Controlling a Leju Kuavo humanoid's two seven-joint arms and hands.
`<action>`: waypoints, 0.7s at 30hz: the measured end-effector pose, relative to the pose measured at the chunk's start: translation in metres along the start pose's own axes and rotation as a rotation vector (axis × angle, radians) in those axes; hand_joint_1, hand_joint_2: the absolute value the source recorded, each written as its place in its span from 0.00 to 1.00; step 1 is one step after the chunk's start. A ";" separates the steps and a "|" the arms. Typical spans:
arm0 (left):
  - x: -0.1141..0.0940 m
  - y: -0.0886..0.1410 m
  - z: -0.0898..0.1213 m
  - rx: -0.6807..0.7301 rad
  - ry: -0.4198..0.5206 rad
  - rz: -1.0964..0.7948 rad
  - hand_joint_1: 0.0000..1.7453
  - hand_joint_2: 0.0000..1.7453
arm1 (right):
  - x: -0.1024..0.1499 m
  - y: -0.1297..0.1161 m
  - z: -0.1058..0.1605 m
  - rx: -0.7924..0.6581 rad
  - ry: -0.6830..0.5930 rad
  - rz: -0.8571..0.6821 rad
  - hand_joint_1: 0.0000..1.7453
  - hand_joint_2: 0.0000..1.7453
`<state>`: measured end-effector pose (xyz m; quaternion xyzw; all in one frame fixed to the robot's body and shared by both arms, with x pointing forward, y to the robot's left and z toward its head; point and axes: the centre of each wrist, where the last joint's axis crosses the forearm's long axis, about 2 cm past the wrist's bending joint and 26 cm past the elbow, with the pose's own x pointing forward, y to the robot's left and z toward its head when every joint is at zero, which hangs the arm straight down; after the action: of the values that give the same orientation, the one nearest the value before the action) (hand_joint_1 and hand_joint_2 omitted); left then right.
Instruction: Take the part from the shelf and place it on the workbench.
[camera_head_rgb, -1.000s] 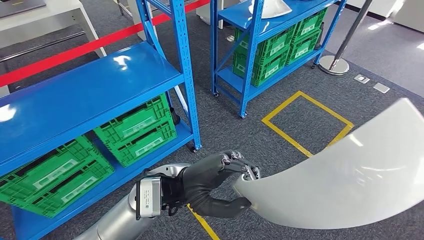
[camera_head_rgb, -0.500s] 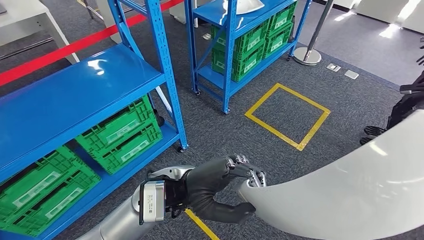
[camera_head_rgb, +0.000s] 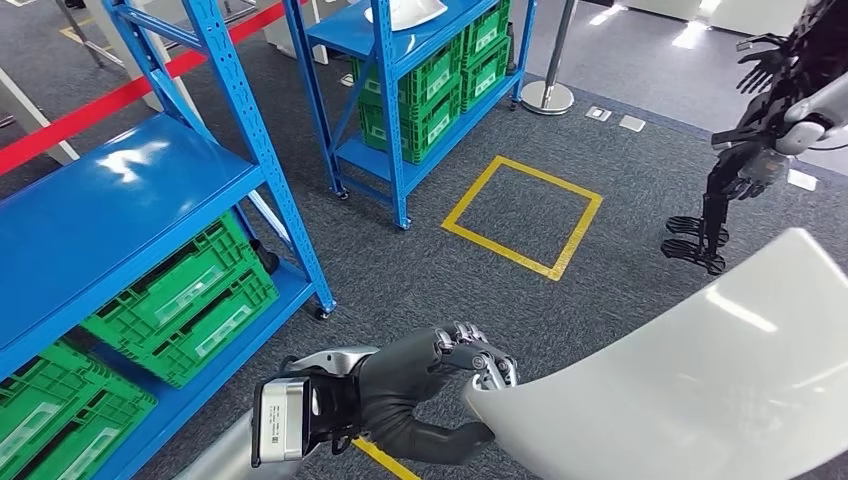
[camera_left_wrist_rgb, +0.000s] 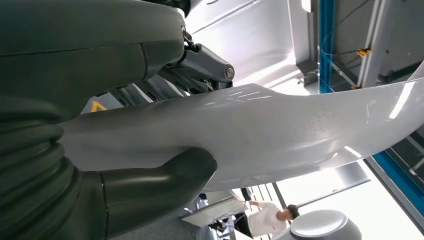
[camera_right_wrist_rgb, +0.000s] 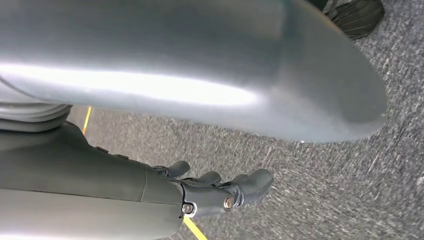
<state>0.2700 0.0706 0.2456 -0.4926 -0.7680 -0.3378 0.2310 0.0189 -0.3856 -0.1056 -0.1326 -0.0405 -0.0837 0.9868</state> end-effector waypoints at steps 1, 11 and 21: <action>0.000 0.000 0.000 0.000 -0.001 -0.004 1.00 1.00 | 0.000 0.000 0.000 0.000 0.000 0.000 0.00 0.00; -0.001 -0.001 0.003 0.001 -0.010 -0.002 1.00 1.00 | -0.002 -0.003 0.000 -0.020 0.033 -0.003 0.00 0.00; 0.000 0.002 -0.001 -0.007 -0.021 -0.006 1.00 1.00 | -0.003 -0.013 -0.001 -0.052 0.066 0.000 0.00 0.00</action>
<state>0.2713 0.0707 0.2469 -0.4945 -0.7708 -0.3358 0.2203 0.0132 -0.3976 -0.1036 -0.1555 -0.0056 -0.0891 0.9838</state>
